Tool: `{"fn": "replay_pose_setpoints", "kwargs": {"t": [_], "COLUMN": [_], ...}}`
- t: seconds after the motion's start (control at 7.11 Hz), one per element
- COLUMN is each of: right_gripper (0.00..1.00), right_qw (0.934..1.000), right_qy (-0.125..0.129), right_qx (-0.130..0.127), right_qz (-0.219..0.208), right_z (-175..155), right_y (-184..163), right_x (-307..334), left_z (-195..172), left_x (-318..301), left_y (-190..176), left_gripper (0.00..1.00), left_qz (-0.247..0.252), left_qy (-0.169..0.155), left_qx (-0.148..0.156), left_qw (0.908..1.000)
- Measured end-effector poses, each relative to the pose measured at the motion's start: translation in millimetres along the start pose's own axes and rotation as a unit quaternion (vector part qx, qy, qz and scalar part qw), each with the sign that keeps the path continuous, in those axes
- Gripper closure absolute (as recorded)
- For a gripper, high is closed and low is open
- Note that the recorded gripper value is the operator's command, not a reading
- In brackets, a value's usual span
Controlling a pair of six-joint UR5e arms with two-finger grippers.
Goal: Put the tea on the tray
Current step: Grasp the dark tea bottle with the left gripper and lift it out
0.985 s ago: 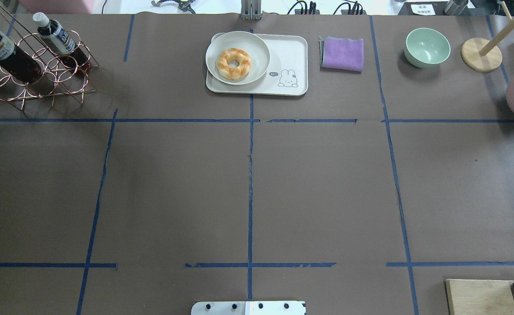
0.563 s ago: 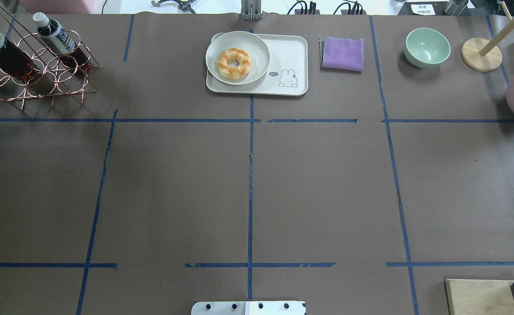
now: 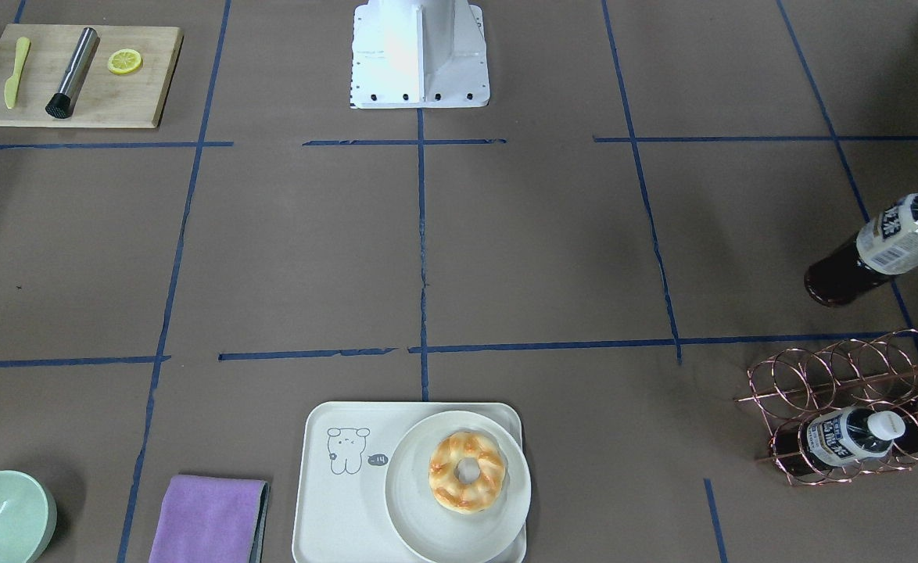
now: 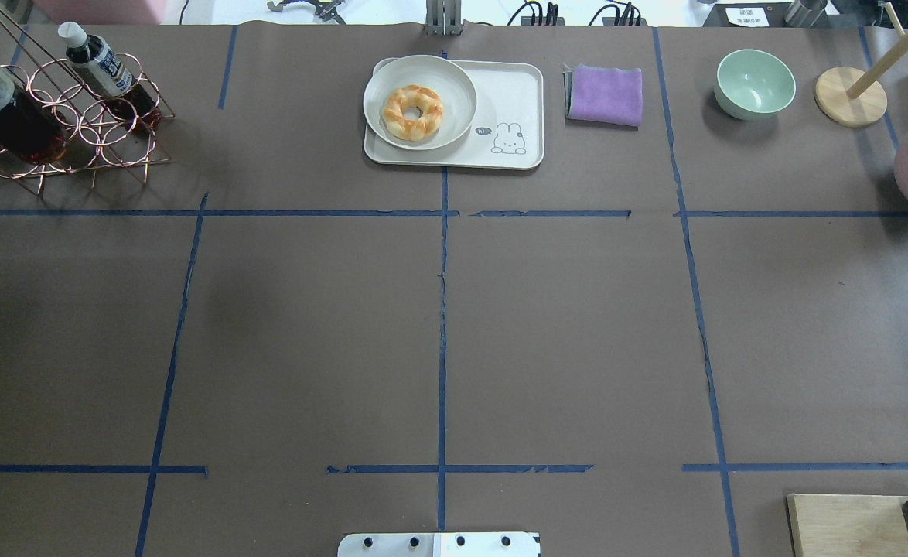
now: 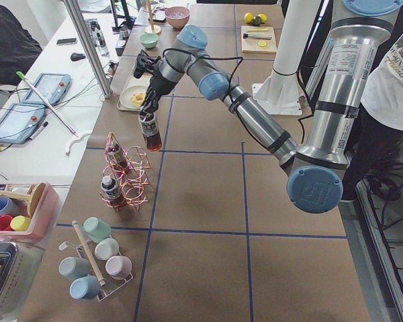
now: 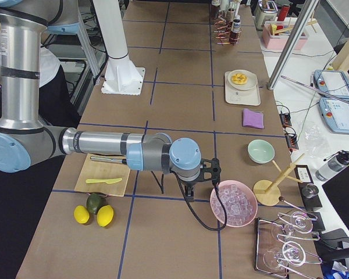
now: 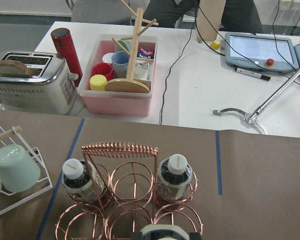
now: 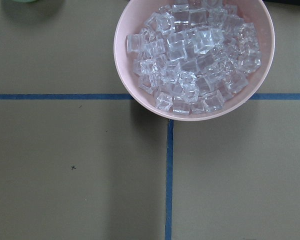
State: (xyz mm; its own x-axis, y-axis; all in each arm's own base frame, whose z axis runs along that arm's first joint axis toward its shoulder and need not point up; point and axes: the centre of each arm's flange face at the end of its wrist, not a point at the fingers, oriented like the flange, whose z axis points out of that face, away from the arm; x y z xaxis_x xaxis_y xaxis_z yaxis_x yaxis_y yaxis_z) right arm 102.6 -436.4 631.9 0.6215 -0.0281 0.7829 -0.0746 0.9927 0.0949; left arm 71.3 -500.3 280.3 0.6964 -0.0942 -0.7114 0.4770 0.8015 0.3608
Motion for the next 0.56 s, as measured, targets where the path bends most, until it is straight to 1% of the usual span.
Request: {"fn": "replay_pose_setpoints", "kwargs": {"t": [0.28,0.56], "right_gripper": [0.00,0.00], "right_qw": [1.0000,1.0000], "right_qy": [0.001,0.002], "right_qx": [0.003,0.005], "right_qz": [-0.004,-0.007], "right_z": [-2.3,-3.7], "right_y": [-0.9,-2.4], "right_x": [-2.6,-3.9], "left_z": [-4.7,1.7], "left_x": [65.4,157.2], "left_y": [12.2,46.9], "left_gripper": [0.98,0.99], "left_qz": [0.003,-0.001], "left_qy": [0.011,0.013], "left_qx": [-0.017,-0.022], "left_qw": [0.9998,0.9997]}}
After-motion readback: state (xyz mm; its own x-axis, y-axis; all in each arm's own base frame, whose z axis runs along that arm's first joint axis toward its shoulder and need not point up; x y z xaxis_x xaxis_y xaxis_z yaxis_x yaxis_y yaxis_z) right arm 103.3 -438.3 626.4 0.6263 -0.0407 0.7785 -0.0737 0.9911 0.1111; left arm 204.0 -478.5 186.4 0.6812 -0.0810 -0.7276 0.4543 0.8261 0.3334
